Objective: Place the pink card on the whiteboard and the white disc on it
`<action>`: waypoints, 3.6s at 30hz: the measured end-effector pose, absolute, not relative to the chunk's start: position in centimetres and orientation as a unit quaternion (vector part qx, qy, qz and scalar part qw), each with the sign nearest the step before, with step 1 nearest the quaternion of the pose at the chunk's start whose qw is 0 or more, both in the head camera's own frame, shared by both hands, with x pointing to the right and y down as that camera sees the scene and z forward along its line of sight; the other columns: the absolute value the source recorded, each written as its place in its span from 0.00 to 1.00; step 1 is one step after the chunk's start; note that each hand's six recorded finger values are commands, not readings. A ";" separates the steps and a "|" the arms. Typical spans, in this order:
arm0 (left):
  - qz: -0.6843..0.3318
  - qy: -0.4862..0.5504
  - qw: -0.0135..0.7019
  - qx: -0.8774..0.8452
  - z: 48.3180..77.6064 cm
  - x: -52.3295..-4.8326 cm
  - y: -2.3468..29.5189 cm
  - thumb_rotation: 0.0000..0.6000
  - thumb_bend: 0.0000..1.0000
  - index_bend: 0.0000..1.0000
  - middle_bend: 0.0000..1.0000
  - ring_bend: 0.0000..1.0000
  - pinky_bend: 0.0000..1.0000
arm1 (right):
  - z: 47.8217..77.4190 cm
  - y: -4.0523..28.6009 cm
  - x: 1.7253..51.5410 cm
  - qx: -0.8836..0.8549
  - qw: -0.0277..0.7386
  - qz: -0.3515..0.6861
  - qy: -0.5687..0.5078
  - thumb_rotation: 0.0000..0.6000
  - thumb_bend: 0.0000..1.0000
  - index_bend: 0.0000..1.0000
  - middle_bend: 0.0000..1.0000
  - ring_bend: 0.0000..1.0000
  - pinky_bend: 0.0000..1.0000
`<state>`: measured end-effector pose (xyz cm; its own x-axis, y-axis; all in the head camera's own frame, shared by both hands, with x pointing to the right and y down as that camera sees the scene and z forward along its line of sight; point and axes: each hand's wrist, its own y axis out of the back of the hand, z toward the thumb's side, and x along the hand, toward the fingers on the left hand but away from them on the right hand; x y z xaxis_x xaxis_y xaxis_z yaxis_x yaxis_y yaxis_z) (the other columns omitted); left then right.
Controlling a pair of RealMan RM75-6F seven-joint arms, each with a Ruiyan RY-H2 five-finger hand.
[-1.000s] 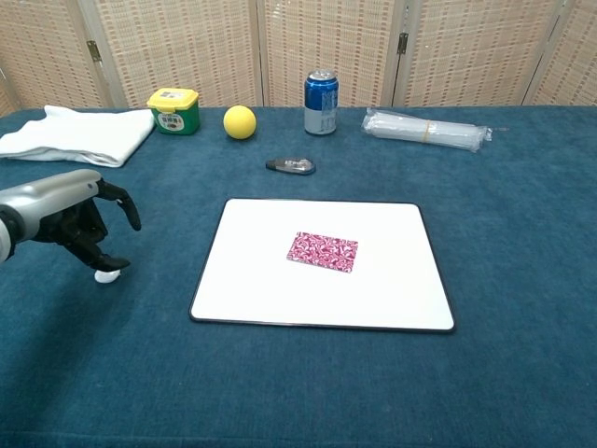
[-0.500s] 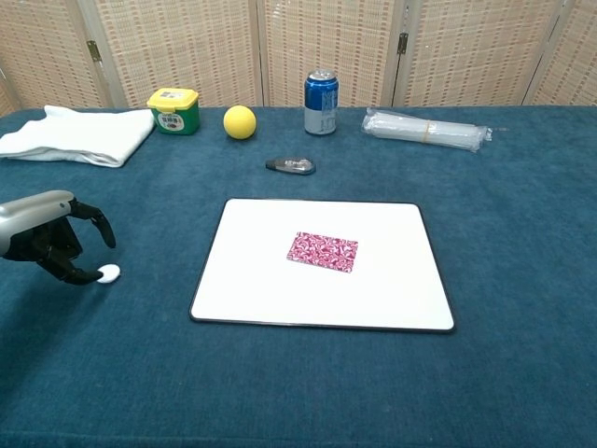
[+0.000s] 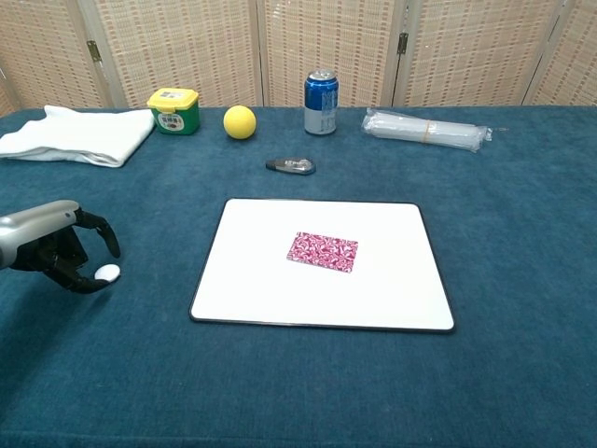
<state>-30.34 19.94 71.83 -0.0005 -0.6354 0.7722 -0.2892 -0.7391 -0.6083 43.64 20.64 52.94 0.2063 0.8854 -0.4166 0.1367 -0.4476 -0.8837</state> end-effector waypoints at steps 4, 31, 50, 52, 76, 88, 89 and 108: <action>-0.624 0.336 0.138 -0.692 71.9 -30.5 19.9 1.00 0.34 0.43 1.00 1.00 1.00 | 52.9 20.6 43.7 -0.682 0.370 0.506 -0.376 1.00 0.18 0.00 0.00 0.00 0.00; -0.618 0.340 0.126 -0.698 73.2 -30.8 20.3 1.00 0.34 0.50 1.00 1.00 1.00 | 53.2 20.6 43.5 -0.678 0.373 0.513 -0.372 1.00 0.18 0.00 0.00 0.00 0.00; -0.586 0.355 0.112 -0.720 71.4 -28.6 19.7 1.00 0.34 0.53 1.00 1.00 1.00 | 53.0 20.4 43.5 -0.680 0.369 0.509 -0.376 1.00 0.18 0.00 0.00 0.00 0.00; -0.581 0.355 0.111 -0.724 70.6 -27.9 19.4 1.00 0.34 0.53 1.00 1.00 1.00 | 53.0 20.4 43.6 -0.682 0.366 0.507 -0.378 1.00 0.18 0.00 0.00 0.00 0.00; -0.549 0.292 0.130 -0.772 68.9 -13.5 12.6 1.00 0.34 0.53 1.00 1.00 1.00 | 52.2 18.0 47.6 -0.685 0.299 0.501 -0.435 1.00 0.18 0.00 0.00 0.00 0.00; -0.546 0.254 0.141 -0.786 70.7 -7.1 12.0 1.00 0.34 0.52 1.00 1.00 1.00 | 51.7 17.1 50.8 -0.679 0.264 0.501 -0.468 1.00 0.18 0.00 0.00 0.00 0.00; -0.546 0.253 0.141 -0.786 70.7 -6.9 11.9 1.00 0.34 0.52 1.00 1.00 1.00 | 51.7 17.1 50.9 -0.679 0.263 0.500 -0.469 1.00 0.18 0.00 0.00 0.00 0.00; -0.544 0.232 0.137 -0.795 73.6 -4.2 12.0 1.00 0.34 0.52 1.00 1.00 1.00 | 51.6 16.8 51.9 -0.680 0.254 0.497 -0.475 1.00 0.18 0.00 0.00 0.00 0.00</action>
